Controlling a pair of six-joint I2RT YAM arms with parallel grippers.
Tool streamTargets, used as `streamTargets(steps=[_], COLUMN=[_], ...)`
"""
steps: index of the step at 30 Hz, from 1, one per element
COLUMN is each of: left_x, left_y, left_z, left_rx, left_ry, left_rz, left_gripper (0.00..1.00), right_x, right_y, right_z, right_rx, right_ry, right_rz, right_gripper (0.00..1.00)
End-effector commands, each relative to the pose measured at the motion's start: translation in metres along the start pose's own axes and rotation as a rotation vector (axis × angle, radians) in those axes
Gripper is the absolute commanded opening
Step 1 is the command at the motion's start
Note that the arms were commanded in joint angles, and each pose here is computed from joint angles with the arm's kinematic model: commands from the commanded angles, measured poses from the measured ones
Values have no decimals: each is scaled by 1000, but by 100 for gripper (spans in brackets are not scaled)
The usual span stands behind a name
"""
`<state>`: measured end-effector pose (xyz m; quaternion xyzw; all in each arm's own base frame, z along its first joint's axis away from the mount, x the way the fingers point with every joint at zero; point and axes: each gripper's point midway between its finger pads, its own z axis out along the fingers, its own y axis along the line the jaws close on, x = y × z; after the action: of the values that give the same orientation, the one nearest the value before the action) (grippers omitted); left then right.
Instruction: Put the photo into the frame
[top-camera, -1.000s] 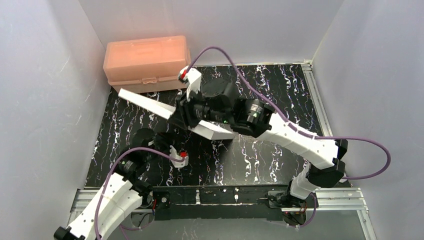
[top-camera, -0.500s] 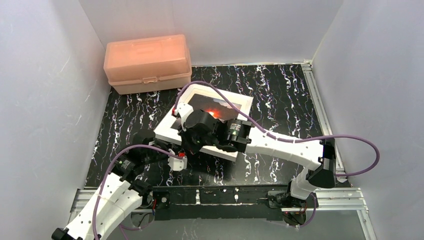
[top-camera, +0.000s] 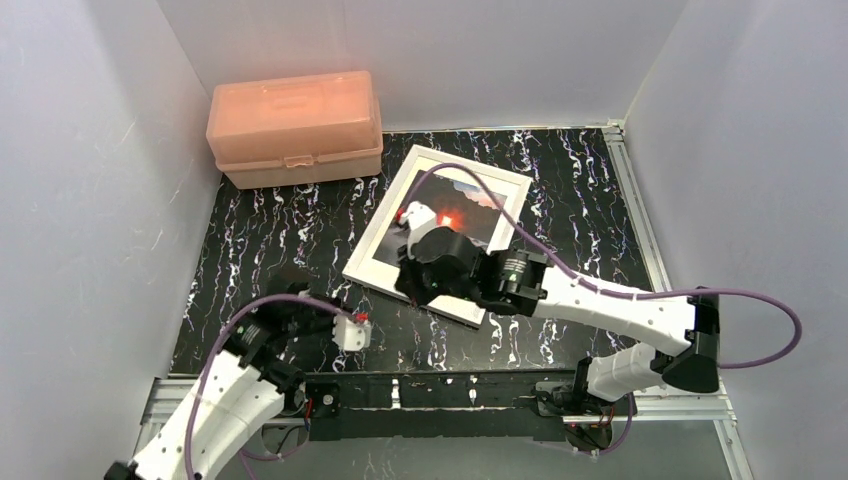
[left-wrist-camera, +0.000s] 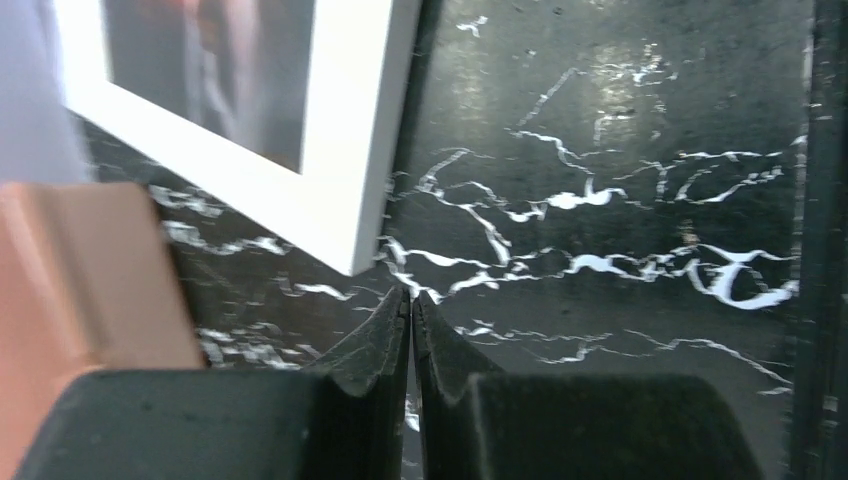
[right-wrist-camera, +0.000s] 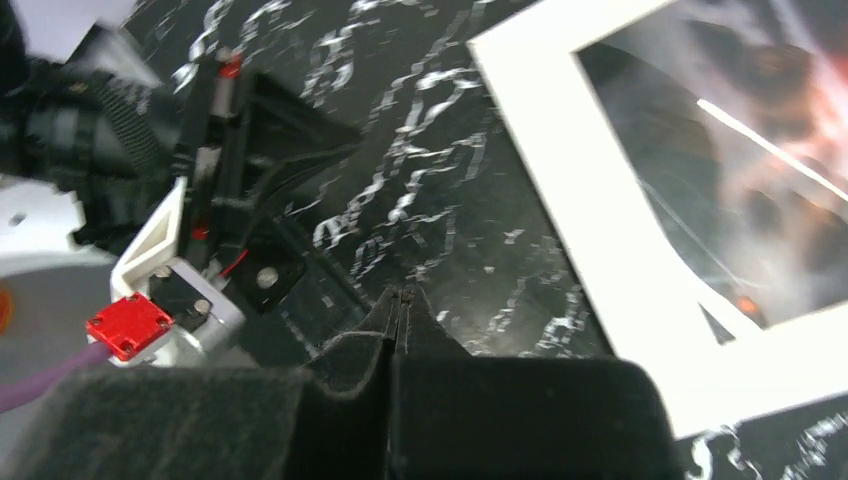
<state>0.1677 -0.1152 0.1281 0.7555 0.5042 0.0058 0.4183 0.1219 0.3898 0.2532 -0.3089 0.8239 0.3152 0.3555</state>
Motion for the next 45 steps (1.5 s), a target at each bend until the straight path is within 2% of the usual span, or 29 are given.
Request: streamTargets(steps=[1,3,4,6,9,12,16,17,20,22,23,24,27,28,32,37,45], left_x=[13,21,20,18,23,35,48,52,72,94,108,122,166,175,183,188,203], left_y=[0,10,18,36,70,99,109,109,112,116,120,123,121,121,114,114,89], left_z=[7,17,19,22,28,39,51,51,48,43,39,34,29,27,29,29,40], left_rx=[134,227,268,331,337,300,267,254,190,100,37,-22,-229,-288,-412,-648,-734], left_ry=[121,214,241,254,238,223,230,232,220,202,187,174,216,218,105,-41,-26], left_rz=[-281,-453,-541,-744,-1004,-1151,-1242,-1277,-1395,-1483,-1542,-1599,-1736,-1748,-1736,-1624,-1578], left_gripper=[4,6,8,12,20,22,28,32,53,71,93,98,98,98,99,98,98], right_x=[-20,-22,-21,-19,-19,-15,3,9,26,44,51,61,84,90,108,119,143], right_y=[-65,-103,-122,-161,-223,-287,-349,-362,-399,-419,-427,-434,-452,-457,-472,-479,-491], right_z=[-8,-8,-8,-8,-18,-31,-47,-52,-73,-88,-94,-100,-117,-121,-127,-129,-128], right_rx=[193,278,317,400,550,696,851,893,1022,1104,1139,1178,1298,1331,1386,1387,1376], right_ry=[-112,-119,-113,-106,-123,-128,-140,-147,-209,-250,-280,-297,-312,-299,-283,-351,-391], right_rz=[158,211,241,290,336,385,420,423,437,442,437,431,425,426,426,376,349], right_gripper=[4,9,18,27,53,68,79,82,90,96,98,99,99,99,99,99,99])
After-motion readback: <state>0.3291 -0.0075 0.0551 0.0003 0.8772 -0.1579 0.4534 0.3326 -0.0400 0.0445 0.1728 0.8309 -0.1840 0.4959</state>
